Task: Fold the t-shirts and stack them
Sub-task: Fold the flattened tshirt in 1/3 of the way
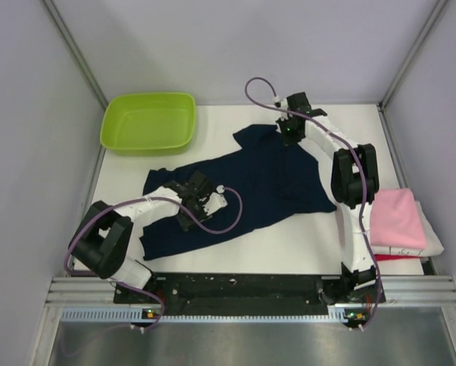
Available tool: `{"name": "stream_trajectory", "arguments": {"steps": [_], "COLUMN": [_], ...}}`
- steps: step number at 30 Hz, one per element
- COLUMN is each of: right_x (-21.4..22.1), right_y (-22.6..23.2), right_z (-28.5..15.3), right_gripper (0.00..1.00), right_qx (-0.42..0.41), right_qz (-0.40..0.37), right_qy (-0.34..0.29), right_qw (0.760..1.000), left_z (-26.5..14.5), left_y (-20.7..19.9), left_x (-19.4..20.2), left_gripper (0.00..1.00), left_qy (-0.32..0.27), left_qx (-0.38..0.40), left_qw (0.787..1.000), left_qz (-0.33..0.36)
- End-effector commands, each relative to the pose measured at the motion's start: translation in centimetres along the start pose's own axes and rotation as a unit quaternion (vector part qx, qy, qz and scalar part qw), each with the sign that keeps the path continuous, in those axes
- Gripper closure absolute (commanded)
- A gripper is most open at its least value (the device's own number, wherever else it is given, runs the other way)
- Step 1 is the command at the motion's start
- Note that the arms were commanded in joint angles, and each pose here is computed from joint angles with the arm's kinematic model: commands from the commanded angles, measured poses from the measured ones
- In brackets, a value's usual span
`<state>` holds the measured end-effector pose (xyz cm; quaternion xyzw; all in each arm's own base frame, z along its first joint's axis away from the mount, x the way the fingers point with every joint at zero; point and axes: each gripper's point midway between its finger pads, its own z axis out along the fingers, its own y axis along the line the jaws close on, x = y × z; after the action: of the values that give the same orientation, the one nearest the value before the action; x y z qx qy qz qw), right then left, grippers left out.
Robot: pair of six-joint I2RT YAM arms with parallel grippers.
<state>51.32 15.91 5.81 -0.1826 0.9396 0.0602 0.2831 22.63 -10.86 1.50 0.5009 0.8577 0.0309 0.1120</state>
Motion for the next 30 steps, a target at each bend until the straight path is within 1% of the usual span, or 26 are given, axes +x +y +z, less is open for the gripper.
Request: {"name": "stream_trajectory", "arguments": {"steps": [1, 4, 5, 6, 7, 8, 11, 13, 15, 19, 21, 23, 25, 29, 30], "right_x": [-4.6, -4.0, -3.7, -3.3, -2.8, -2.3, -0.2, 1.4, 2.4, 3.8, 3.9, 3.8, 3.6, 3.2, 3.1], "right_y": [-0.2, -0.3, 0.0, -0.1, 0.0, 0.0, 0.8, 1.6, 1.8, 2.3, 2.4, 2.6, 2.6, 2.3, 2.3], "right_z": [-2.8, -2.4, -2.3, -2.2, -2.0, -2.0, -1.2, -0.4, 0.2, 0.3, -0.2, -0.4, -0.5, -0.5, -0.6], "right_gripper": [1.00, 1.00, 0.96, 0.80, 0.66, 0.59, 0.54, 0.53, 0.53, 0.56, 0.56, 0.59, 0.72, 0.92, 0.94], "right_qx": [0.009, 0.009, 0.003, 0.003, 0.004, 0.005, -0.002, 0.003, 0.009, -0.005, -0.008, -0.016, -0.016, -0.007, -0.005], "right_qz": [-0.012, -0.015, -0.016, -0.015, -0.014, -0.011, -0.007, -0.027, -0.045, -0.047, -0.049, -0.050, -0.048, -0.048, -0.048], "right_qy": [-0.062, -0.055, -0.051, -0.045, -0.037, -0.030, -0.003, 0.018, 0.035, 0.057, 0.059, 0.056, 0.054, 0.051, 0.050], "right_qw": [0.998, 0.998, 0.999, 0.999, 0.999, 0.999, 1.000, 0.999, 0.998, 0.997, 0.997, 0.997, 0.997, 0.998, 0.998], "left_z": [2.3, 2.3, 2.4, 2.3, 2.4, 2.4, 2.3, 2.3, 2.2, 2.2, 2.1, 2.2, 2.2, 2.1, 2.1], "left_y": [-2.4, -2.2, -2.4, -2.4, -2.5, -2.6, -2.6, -2.6, -2.6, -2.3, -2.4, -2.5, -2.4, -2.3, -2.3], "left_x": [3.2, 3.1, 3.2, 3.1, 3.2, 3.3, 3.1, 2.9, 2.7, 2.8, 2.8, 2.8, 2.8, 2.6, 2.7], "left_gripper": [0.60, 0.60, 0.60, 0.59, 0.58, 0.58, 0.57, 0.56, 0.56, 0.56, 0.56, 0.55, 0.55, 0.55, 0.55], "left_qy": [0.056, 0.054, 0.054, 0.052, 0.053, 0.053, 0.051, 0.048, 0.046, 0.049, 0.049, 0.048, 0.049, 0.048, 0.048], "left_qx": [0.037, 0.033, 0.036, 0.037, 0.039, 0.040, 0.040, 0.042, 0.043, 0.037, 0.039, 0.040, 0.040, 0.037, 0.038], "left_qw": [0.998, 0.998, 0.998, 0.998, 0.998, 0.998, 0.998, 0.998, 0.998, 0.998, 0.998, 0.998, 0.998, 0.998, 0.998], "left_qz": [0.015, 0.012, 0.012, 0.011, 0.010, 0.008, 0.007, 0.006, 0.006, 0.006, 0.006, 0.005, 0.006, 0.006, 0.006]}}
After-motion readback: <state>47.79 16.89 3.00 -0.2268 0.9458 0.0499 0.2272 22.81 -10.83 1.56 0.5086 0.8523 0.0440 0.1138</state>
